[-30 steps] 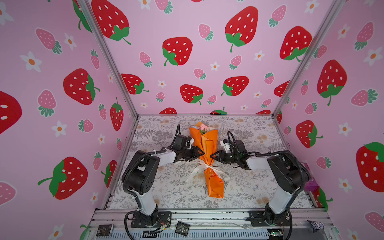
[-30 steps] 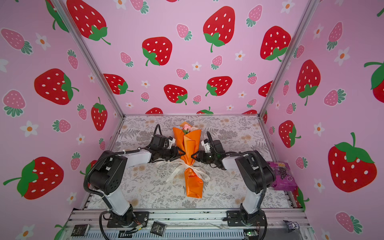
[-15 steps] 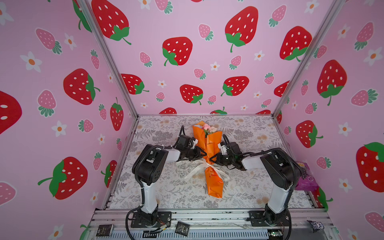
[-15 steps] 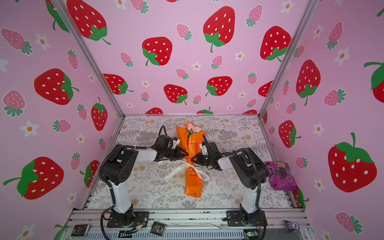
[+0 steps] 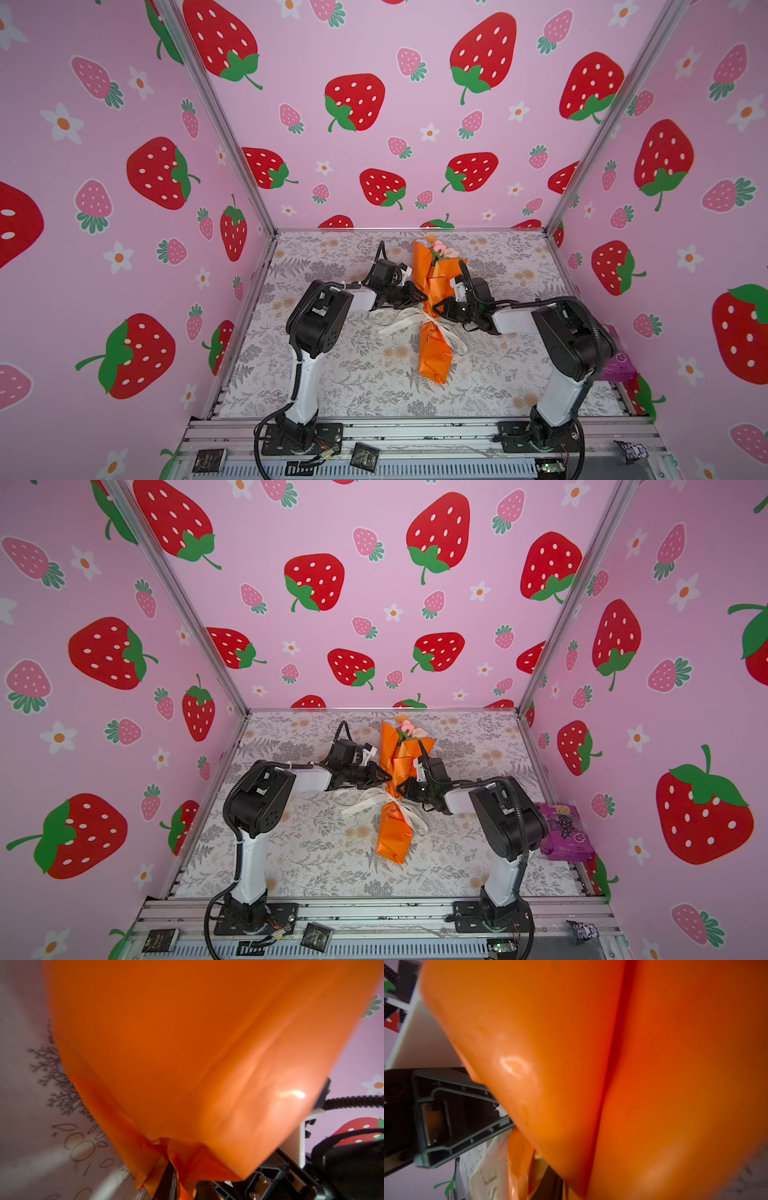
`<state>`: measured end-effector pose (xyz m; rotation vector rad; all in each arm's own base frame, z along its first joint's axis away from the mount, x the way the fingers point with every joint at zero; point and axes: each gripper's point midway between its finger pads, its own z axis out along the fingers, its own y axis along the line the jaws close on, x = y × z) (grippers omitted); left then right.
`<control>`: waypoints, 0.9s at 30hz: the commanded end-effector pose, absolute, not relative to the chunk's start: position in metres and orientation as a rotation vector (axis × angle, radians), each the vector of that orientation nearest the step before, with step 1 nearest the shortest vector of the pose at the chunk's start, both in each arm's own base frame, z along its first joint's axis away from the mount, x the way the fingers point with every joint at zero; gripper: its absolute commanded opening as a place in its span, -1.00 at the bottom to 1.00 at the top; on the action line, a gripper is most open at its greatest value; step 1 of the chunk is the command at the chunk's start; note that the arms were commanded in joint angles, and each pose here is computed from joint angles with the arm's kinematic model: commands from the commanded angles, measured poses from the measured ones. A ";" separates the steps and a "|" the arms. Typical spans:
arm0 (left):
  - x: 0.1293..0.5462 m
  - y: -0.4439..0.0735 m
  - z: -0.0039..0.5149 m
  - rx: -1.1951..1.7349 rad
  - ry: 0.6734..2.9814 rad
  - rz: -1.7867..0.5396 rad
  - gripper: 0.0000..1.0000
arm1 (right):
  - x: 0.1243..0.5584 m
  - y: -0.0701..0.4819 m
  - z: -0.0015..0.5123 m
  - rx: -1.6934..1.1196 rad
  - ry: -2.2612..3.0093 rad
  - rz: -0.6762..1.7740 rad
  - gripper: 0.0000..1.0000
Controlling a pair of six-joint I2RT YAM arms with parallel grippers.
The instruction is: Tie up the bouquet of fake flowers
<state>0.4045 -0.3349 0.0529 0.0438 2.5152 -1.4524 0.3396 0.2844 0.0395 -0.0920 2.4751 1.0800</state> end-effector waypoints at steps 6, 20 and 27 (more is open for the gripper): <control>0.400 -0.322 0.093 0.091 2.484 -1.365 -0.26 | 0.338 0.277 0.069 -0.249 2.438 1.021 -0.28; 0.364 -0.268 0.150 0.198 2.395 -1.113 -0.16 | 0.345 0.184 0.137 -0.142 2.287 0.652 0.16; 0.342 -0.207 0.186 0.221 2.270 -0.793 -0.09 | 0.351 0.100 0.198 0.026 2.053 0.233 0.24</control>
